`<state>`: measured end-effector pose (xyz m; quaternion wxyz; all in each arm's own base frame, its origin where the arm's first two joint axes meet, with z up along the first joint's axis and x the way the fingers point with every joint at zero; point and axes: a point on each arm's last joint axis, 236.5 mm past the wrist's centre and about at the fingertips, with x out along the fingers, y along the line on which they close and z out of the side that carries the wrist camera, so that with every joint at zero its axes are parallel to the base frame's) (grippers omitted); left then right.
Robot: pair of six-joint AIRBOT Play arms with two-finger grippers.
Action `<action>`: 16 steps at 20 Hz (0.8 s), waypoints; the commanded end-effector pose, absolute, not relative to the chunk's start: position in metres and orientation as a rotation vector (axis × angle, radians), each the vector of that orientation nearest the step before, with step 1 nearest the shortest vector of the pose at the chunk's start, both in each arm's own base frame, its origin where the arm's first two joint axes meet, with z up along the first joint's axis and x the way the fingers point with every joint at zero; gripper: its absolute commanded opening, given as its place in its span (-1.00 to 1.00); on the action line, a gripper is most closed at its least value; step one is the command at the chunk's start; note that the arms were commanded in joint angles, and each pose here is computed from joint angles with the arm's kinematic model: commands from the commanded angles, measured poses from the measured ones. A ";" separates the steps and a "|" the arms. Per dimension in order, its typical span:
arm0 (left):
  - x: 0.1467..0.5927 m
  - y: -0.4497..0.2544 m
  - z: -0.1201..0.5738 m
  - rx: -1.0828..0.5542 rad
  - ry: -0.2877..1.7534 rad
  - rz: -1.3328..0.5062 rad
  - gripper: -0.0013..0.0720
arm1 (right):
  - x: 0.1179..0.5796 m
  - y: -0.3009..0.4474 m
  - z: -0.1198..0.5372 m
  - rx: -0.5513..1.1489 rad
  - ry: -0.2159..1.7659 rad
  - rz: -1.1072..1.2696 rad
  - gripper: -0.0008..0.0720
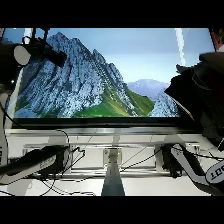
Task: Fold the clothes and pants, and hang the long-sleeved shirts on hangers.
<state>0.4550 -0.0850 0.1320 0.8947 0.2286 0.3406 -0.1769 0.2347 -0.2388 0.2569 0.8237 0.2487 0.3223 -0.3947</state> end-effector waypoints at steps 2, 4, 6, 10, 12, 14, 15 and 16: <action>0.455 -0.085 0.132 0.474 0.707 -0.366 0.87 | 0.151 -0.254 0.240 0.695 0.761 -1.075 0.69; 0.455 -0.085 0.132 0.474 0.707 -0.366 0.87 | 0.164 -0.253 0.245 0.648 0.751 -1.008 0.64; 0.455 -0.085 0.132 0.474 0.707 -0.366 0.87 | 0.199 -0.235 0.251 0.607 0.731 -0.843 0.14; 0.455 -0.085 0.132 0.474 0.707 -0.366 0.87 | 0.299 -0.138 0.284 0.464 0.641 -0.318 -0.92; 0.455 -0.085 0.132 0.474 0.707 -0.366 0.87 | 0.323 -0.081 0.287 0.382 0.663 -0.137 -0.92; 0.455 -0.085 0.132 0.474 0.707 -0.366 0.87 | 0.330 -0.035 0.280 0.214 0.716 -0.007 -0.93; 0.455 -0.085 0.132 0.474 0.707 -0.366 0.87 | 0.330 -0.022 0.276 0.126 0.738 0.017 -0.92; 0.455 -0.085 0.132 0.474 0.707 -0.366 0.87 | 0.331 -0.017 0.272 0.036 0.752 0.011 -0.93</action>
